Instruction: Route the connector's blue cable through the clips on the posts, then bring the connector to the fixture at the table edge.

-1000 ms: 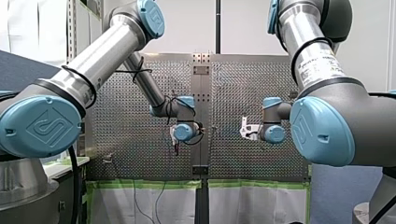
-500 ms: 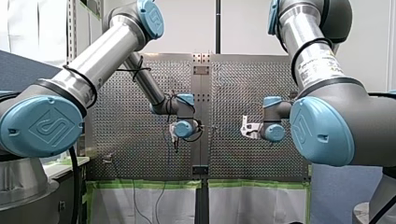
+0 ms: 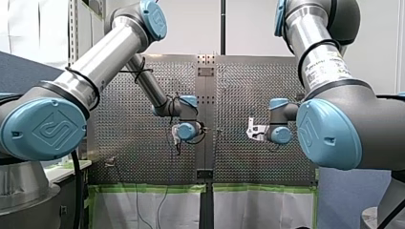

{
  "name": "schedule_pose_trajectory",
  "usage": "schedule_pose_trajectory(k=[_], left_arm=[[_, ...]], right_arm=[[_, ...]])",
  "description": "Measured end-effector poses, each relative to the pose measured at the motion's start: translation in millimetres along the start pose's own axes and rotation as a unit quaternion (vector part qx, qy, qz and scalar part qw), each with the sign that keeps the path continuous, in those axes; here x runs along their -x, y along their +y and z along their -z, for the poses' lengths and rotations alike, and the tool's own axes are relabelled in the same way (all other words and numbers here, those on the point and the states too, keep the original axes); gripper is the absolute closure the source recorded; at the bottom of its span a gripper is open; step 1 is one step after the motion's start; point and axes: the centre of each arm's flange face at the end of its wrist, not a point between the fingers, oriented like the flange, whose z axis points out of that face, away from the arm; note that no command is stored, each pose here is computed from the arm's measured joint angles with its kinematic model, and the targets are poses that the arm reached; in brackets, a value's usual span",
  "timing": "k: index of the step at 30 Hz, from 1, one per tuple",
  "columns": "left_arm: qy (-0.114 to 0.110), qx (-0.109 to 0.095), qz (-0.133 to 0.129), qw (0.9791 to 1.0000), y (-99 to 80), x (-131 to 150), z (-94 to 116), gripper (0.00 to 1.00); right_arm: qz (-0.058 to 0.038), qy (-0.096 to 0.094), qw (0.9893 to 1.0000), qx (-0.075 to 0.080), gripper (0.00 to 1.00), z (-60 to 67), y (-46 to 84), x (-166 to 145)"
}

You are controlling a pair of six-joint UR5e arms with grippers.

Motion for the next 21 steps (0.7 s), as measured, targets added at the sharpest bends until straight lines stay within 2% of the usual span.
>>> schedule_pose_trajectory(k=[12,18,21], left_arm=[[0.001,-0.004,0.001,1.0,0.9,6.5,-9.4,1.0],[0.018,0.001,-0.011,0.9998,1.6,-6.3,-20.1,1.0],[0.018,0.002,-0.01,0.9998,1.5,-8.4,-27.9,1.0]], right_arm=[[0.0034,-0.019,0.9998,0.001,1.0,-9.9,1.5,19.8],[0.004,-0.018,0.9998,0.0,1.0,-16.6,1.5,16.6],[0.0043,-0.016,0.9999,0.0,1.0,-20.7,1.8,12.7]])
